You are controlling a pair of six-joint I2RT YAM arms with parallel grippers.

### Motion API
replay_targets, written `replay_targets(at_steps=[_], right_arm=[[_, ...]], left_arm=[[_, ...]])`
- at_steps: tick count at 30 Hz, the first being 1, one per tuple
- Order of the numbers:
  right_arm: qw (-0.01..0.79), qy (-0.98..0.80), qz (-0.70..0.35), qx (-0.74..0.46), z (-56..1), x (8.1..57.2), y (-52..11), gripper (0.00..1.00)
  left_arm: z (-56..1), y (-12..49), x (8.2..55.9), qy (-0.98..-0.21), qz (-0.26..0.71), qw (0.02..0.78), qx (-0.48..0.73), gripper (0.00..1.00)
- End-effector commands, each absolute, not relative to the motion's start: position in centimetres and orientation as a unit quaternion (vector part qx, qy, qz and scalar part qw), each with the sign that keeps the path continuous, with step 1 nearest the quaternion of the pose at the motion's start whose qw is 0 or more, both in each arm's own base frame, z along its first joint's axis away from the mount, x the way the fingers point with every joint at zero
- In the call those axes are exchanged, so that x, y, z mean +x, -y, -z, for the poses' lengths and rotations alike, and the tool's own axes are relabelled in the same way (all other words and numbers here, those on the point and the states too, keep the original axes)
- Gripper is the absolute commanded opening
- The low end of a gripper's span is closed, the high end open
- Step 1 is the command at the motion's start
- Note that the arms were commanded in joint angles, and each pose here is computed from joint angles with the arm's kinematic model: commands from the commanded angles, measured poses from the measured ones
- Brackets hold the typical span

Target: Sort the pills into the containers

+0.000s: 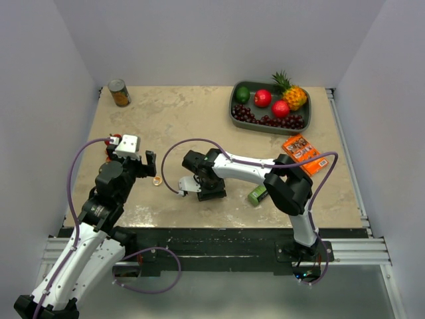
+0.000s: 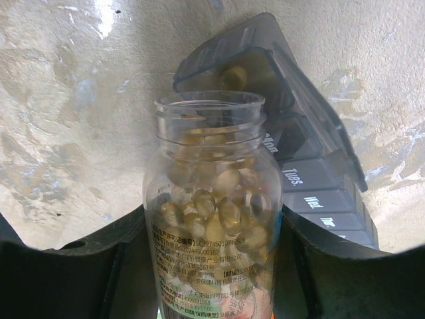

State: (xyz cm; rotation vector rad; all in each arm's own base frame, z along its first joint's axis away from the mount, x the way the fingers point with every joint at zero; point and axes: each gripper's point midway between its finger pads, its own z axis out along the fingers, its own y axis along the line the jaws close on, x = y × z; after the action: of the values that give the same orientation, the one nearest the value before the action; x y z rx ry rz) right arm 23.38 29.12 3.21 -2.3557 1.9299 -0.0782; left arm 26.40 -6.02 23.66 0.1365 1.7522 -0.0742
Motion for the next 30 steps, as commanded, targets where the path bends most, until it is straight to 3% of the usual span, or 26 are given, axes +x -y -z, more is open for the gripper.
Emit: replay_targets(at_steps=[1, 30], right_arm=[[0.061, -0.632, 0.027, -0.772, -4.6, 23.7, -29.7, 0.04], [0.079, -0.646, -0.018, -0.759, -6.0, 23.7, -30.6, 0.04]], left_arm=[[-25.4, 5.8, 26.7, -0.747, 0.030, 0.662, 0.056, 0.88], [-25.3, 5.8, 26.7, -0.748, 0.029, 0.661, 0.055, 0.88]])
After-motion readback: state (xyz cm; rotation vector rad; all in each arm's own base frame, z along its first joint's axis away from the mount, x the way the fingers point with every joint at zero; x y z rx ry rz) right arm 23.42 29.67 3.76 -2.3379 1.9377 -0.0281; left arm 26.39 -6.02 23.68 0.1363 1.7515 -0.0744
